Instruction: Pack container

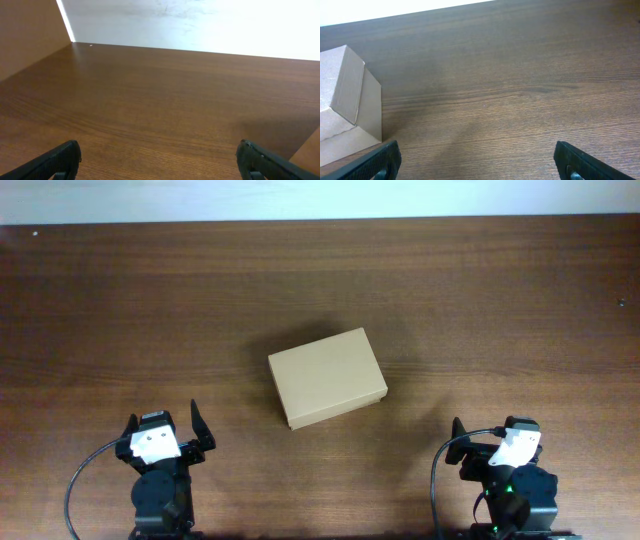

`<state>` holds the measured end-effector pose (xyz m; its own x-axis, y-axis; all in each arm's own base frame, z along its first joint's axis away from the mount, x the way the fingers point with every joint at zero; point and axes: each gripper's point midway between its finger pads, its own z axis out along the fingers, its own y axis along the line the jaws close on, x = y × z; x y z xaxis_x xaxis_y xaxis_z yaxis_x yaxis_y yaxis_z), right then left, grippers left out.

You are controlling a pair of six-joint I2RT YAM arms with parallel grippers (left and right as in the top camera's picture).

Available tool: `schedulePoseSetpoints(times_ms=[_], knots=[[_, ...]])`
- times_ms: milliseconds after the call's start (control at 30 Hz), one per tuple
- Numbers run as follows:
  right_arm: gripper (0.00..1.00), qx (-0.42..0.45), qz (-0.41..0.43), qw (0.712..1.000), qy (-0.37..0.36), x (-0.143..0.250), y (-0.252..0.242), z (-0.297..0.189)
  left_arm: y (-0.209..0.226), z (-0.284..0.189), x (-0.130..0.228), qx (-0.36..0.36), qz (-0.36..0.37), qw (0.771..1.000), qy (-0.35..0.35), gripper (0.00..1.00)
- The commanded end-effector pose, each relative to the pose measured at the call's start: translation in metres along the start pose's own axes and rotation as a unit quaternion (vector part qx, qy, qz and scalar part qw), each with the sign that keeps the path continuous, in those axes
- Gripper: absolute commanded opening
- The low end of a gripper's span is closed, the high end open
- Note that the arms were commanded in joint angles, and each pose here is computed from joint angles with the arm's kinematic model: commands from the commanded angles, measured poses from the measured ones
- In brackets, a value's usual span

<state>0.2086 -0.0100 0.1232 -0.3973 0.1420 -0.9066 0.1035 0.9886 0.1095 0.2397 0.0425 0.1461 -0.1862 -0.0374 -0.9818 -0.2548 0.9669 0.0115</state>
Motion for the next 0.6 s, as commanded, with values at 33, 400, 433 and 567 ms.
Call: schedulePoseSetpoints(times_ms=[33,400,433,567], knots=[[0.99,0.009,0.004,1.000,-0.005,-0.001,-0.004,0.000,0.001,0.001,0.006,-0.003,0.006,1.000,0.002,0.99],[0.99,0.009,0.004,1.000,-0.005,-0.001,-0.004,0.000,0.001,-0.011,-0.073,0.003,-0.040,0.985,-0.168,0.99],[0.99,0.009,0.004,1.000,-0.005,-0.001,-0.004,0.000,0.001,-0.009,-0.068,0.003,-0.039,0.986,-0.163,0.99],[0.99,0.009,0.004,1.000,-0.005,-0.001,-0.004,0.000,0.000,-0.001,-0.040,0.001,-0.025,0.993,-0.111,0.99]])
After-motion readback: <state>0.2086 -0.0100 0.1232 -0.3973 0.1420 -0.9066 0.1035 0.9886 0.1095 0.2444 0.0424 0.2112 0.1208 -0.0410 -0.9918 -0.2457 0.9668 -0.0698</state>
